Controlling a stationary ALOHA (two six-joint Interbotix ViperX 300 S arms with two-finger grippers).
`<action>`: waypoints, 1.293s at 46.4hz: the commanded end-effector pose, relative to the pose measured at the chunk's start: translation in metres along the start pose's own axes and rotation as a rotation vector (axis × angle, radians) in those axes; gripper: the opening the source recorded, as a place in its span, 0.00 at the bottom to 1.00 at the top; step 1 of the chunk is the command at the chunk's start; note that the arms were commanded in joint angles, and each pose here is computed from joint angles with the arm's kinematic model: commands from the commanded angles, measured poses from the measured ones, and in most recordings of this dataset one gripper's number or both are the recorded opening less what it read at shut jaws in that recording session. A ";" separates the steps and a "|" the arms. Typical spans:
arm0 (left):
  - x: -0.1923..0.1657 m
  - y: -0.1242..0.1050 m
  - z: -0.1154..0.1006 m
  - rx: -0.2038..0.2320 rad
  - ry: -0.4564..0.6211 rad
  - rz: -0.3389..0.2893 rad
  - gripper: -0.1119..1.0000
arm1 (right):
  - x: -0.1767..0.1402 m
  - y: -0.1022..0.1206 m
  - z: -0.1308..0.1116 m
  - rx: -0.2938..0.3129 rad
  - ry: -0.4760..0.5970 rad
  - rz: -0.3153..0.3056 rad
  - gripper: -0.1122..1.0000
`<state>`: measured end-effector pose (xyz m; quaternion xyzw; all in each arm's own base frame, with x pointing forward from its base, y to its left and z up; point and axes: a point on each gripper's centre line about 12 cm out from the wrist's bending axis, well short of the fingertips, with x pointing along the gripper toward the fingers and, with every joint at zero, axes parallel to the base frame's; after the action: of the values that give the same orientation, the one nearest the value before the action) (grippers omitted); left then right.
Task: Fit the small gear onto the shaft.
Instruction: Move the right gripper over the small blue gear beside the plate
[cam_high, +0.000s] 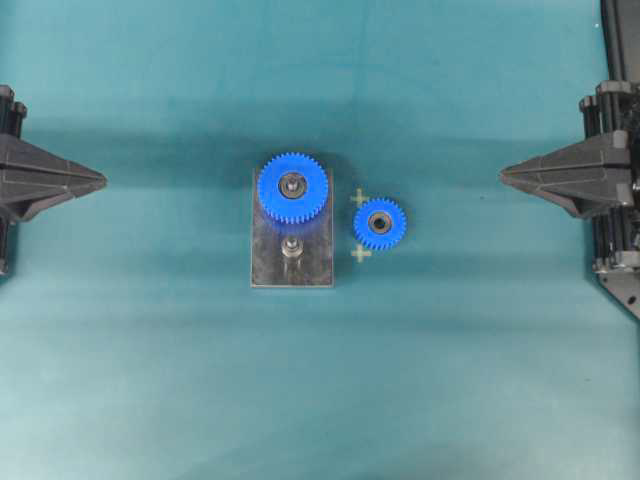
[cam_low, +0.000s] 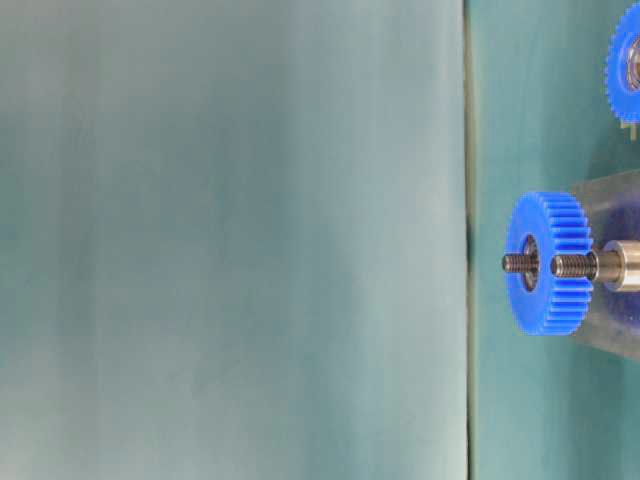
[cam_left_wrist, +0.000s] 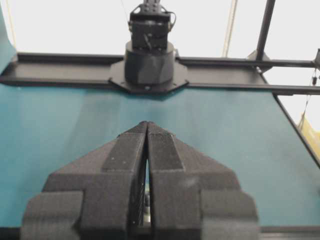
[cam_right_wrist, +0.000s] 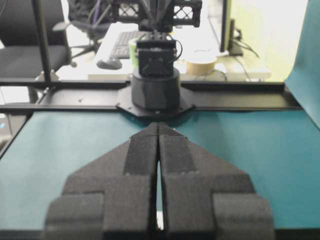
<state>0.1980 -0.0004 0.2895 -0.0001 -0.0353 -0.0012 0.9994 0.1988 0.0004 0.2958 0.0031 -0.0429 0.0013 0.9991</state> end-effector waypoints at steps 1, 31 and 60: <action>0.001 -0.004 0.013 -0.002 -0.038 -0.022 0.10 | 0.001 -0.001 -0.001 0.008 0.003 -0.007 0.11; 0.029 -0.002 -0.019 -0.012 0.244 -0.008 0.10 | 0.044 -0.043 -0.060 0.343 0.841 -0.262 0.11; 0.037 -0.002 -0.050 -0.015 0.448 -0.003 0.10 | 0.114 -0.059 -0.143 0.394 1.254 -0.309 0.22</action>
<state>0.2333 -0.0025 0.2330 -0.0079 0.1996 -0.0033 0.9798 0.3143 -0.0548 0.1632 0.1829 0.5411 -0.1288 0.8106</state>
